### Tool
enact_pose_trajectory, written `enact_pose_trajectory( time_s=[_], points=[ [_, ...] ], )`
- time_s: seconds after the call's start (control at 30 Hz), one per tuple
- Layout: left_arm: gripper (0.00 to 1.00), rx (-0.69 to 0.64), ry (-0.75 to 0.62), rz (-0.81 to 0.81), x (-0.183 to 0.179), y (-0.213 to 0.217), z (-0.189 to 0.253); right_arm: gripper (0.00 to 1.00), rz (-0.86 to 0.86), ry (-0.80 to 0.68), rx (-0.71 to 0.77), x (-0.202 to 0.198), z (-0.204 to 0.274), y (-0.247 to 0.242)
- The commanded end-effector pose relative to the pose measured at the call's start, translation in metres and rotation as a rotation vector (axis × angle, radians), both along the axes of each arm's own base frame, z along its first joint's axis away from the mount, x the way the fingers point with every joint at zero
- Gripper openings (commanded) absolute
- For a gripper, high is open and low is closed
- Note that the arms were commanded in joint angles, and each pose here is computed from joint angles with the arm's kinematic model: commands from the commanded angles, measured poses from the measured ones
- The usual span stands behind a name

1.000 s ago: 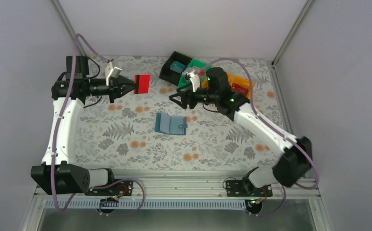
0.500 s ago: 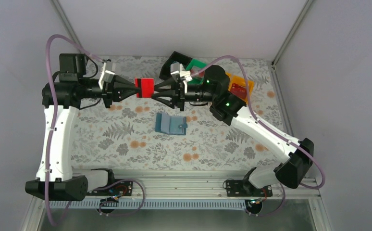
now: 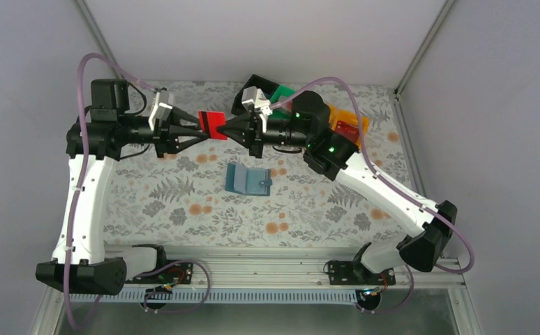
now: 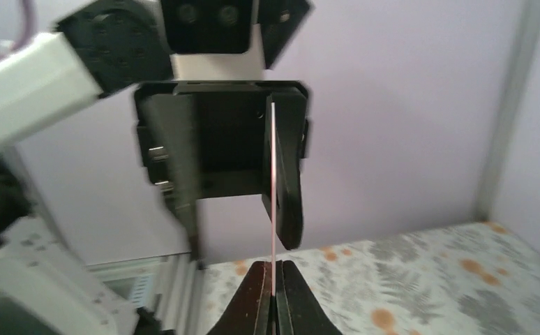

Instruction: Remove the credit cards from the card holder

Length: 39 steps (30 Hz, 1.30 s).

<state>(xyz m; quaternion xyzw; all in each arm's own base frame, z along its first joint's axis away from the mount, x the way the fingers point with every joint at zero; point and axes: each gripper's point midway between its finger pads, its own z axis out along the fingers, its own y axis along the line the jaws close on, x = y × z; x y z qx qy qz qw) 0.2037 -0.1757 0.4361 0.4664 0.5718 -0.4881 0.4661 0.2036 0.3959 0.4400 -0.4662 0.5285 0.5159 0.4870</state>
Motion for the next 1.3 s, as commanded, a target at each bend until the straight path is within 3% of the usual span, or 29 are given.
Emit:
enact_pose_trajectory(
  time_s=[0.0,0.03,0.1,0.17,0.27,0.37,0.53,0.7,1.0,1.1,1.27],
  points=[
    [0.67,0.064,0.063,0.127,0.028,0.003,-0.014,0.04,-0.316,-0.094,-0.056,0.033,0.018,-0.028],
    [0.85,0.090,0.086,0.185,0.040,0.006,-0.020,0.04,-0.404,-0.123,-0.087,0.045,0.019,-0.038],
    [0.99,0.130,0.118,0.272,0.059,0.012,-0.031,0.04,-0.585,-0.211,-0.160,0.067,0.022,-0.061],
    [1.00,0.150,0.154,0.331,0.074,0.018,-0.042,0.04,-0.800,-0.345,-0.236,0.090,0.031,-0.093],
    [1.00,0.158,0.176,0.366,0.084,0.021,-0.053,0.04,-1.174,-0.690,-0.381,0.120,0.057,-0.149],
    [1.00,0.171,0.168,0.387,0.088,0.024,-0.056,0.04,-1.444,-1.043,-0.537,0.119,0.080,-0.192],
    [1.00,0.177,0.161,0.390,0.090,0.024,-0.061,0.04,-1.563,-1.526,-0.764,0.092,0.076,-0.210],
    [1.00,0.182,0.170,0.387,0.094,0.024,-0.062,0.04,-1.513,-1.962,-0.997,0.068,0.049,-0.204],
    [1.00,0.192,0.182,0.391,0.097,0.025,-0.070,0.04,-1.408,-1.913,-1.058,0.077,0.026,-0.201],
    [1.00,0.194,0.181,0.389,0.095,0.025,-0.073,0.04,-1.267,-1.657,-1.112,0.102,-0.007,-0.200],
    [1.00,0.203,0.187,0.398,0.093,0.026,-0.085,0.04,-1.178,-1.288,-1.093,0.126,-0.049,-0.213]
  ],
)
